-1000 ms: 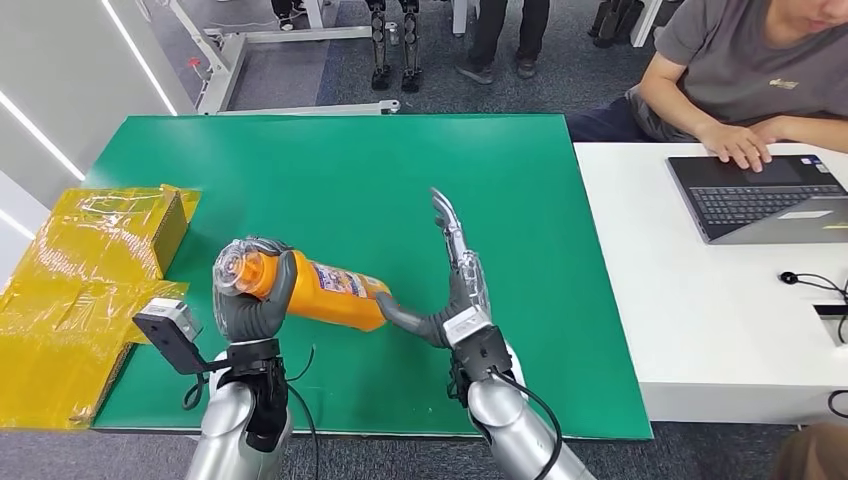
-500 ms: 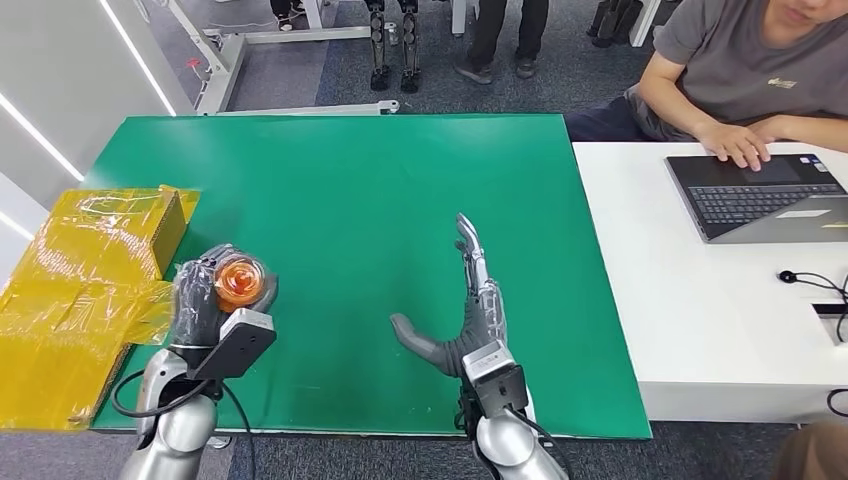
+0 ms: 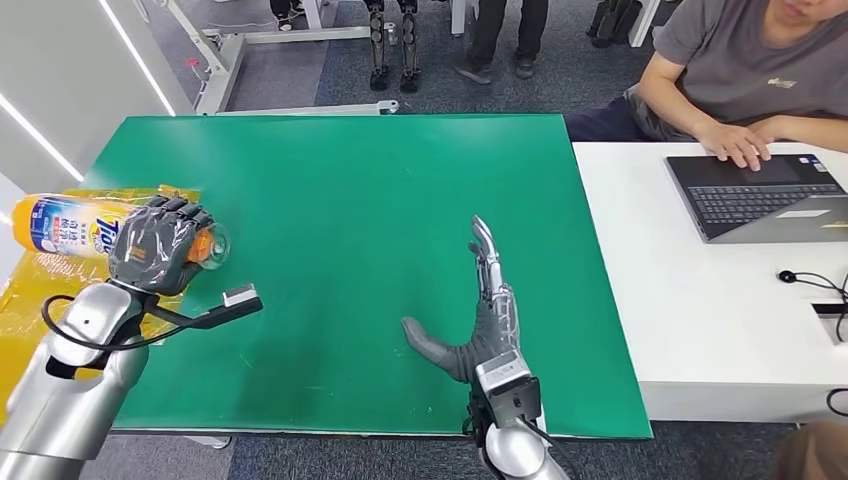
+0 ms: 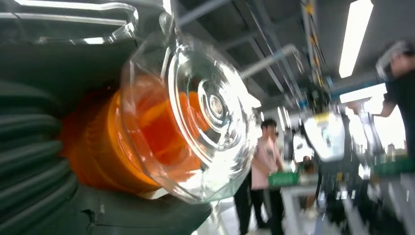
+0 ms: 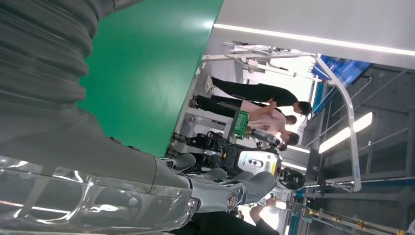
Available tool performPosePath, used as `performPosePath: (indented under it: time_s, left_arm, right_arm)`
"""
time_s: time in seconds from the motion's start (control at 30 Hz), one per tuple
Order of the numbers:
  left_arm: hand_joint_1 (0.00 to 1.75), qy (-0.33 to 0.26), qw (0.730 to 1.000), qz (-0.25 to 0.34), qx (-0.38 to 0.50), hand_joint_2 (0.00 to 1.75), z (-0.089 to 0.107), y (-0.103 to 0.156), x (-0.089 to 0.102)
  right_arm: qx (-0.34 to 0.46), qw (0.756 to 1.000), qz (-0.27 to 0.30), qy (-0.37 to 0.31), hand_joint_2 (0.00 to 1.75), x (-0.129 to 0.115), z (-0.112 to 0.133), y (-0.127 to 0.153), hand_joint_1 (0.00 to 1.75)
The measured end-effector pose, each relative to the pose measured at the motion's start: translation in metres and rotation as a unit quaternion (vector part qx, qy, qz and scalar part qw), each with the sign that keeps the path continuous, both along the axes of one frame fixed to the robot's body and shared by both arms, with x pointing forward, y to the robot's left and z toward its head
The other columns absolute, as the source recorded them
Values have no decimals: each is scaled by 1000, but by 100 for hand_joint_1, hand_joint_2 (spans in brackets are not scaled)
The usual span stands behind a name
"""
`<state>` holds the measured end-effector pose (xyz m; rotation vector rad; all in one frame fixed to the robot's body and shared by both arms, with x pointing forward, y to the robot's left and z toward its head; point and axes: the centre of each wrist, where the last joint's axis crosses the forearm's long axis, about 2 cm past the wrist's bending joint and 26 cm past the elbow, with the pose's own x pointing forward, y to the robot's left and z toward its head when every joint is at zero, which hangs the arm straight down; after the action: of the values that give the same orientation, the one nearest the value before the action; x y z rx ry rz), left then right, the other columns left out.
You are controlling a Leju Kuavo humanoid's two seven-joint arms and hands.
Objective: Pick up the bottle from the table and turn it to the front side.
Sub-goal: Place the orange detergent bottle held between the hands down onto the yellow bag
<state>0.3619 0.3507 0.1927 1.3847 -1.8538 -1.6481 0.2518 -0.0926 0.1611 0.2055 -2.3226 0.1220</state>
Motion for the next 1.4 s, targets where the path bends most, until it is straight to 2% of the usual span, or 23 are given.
performPosePath:
  time_s: [0.2,0.43,0.6,1.0,1.23,1.4]
  left_arm:
    - [175,79,994,3,76,175,-9,8,28]
    - [175,159,979,15,130,175,-29,20,40]
    - [175,203,966,27,156,175,-43,38,36]
    - [175,270,941,62,193,175,-63,84,14]
    - [175,280,938,48,198,175,-68,83,10]
    - [175,278,942,9,189,175,-80,60,11]
  right_arm:
    - [5,1000,-2,-5,175,-2,2,-1,0]
    - [11,1000,-7,-10,175,-5,6,-3,0]
    - [12,1000,-10,-11,175,-7,6,-6,0]
    - [8,1000,-18,-7,175,-7,1,-12,0]
    - [8,1000,-17,-3,175,-7,-1,-15,0]
    - [8,1000,-13,-3,175,-8,-2,-16,0]
